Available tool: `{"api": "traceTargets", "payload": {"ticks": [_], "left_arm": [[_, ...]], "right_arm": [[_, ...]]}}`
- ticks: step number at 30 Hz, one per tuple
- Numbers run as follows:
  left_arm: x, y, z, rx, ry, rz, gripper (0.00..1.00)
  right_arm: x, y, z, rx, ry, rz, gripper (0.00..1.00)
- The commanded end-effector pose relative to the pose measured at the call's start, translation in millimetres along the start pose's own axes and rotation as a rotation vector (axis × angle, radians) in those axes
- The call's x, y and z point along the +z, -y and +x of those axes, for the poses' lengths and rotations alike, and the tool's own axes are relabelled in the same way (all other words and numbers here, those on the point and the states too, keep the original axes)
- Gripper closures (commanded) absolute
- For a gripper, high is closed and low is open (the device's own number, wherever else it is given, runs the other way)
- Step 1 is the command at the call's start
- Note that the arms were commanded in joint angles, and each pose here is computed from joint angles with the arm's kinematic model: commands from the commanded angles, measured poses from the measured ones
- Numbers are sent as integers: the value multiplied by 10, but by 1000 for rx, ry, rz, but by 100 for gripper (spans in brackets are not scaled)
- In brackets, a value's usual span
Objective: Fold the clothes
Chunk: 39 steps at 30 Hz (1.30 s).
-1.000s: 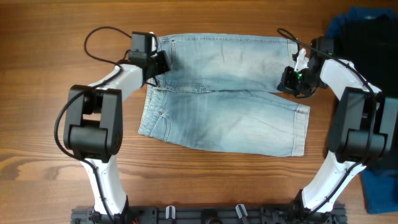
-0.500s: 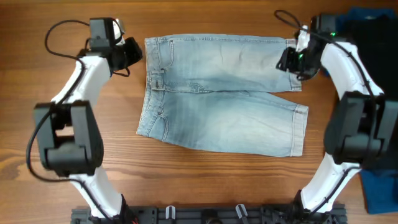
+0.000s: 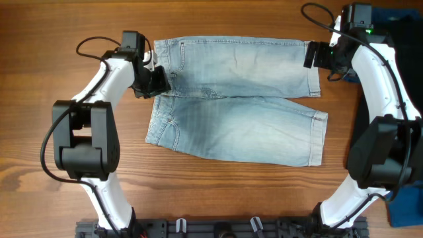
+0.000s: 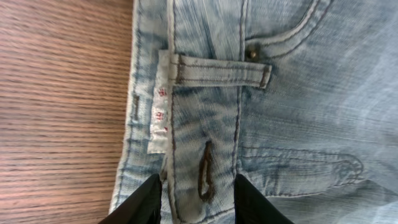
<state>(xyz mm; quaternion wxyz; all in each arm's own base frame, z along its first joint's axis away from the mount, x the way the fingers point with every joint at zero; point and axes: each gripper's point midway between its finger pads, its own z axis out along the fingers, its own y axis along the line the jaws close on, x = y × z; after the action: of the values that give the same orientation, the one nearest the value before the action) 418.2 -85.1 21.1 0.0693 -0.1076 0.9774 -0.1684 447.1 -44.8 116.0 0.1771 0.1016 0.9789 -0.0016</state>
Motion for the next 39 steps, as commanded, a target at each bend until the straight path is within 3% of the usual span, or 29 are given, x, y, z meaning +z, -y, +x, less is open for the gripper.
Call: {"api": "traceTargets", "payload": {"ticks": [1, 7, 19, 21, 22, 24, 29, 39], "left_arm": [[73, -49, 37, 32, -8, -46, 62], [72, -138, 6, 36, 11, -106, 59], [269, -63, 23, 84, 54, -96, 64], [274, -65, 24, 86, 56, -99, 72], [274, -66, 23, 86, 57, -99, 85], [267, -93, 11, 83, 61, -110, 96], [167, -443, -131, 78, 140, -323, 96], [-31, -1014, -178, -256, 197, -446, 96]], "right_arm": [[-43, 32, -59, -3, 19, 20, 1], [-43, 31, -74, -3, 25, 19, 1], [-48, 20, -179, -2, 68, 14, 1], [-48, 20, -179, -2, 68, 14, 0], [-48, 20, -179, -2, 68, 15, 0], [-48, 20, -179, -2, 68, 14, 1], [-48, 20, -178, -2, 68, 14, 0], [-48, 19, -180, -2, 69, 14, 1]]}}
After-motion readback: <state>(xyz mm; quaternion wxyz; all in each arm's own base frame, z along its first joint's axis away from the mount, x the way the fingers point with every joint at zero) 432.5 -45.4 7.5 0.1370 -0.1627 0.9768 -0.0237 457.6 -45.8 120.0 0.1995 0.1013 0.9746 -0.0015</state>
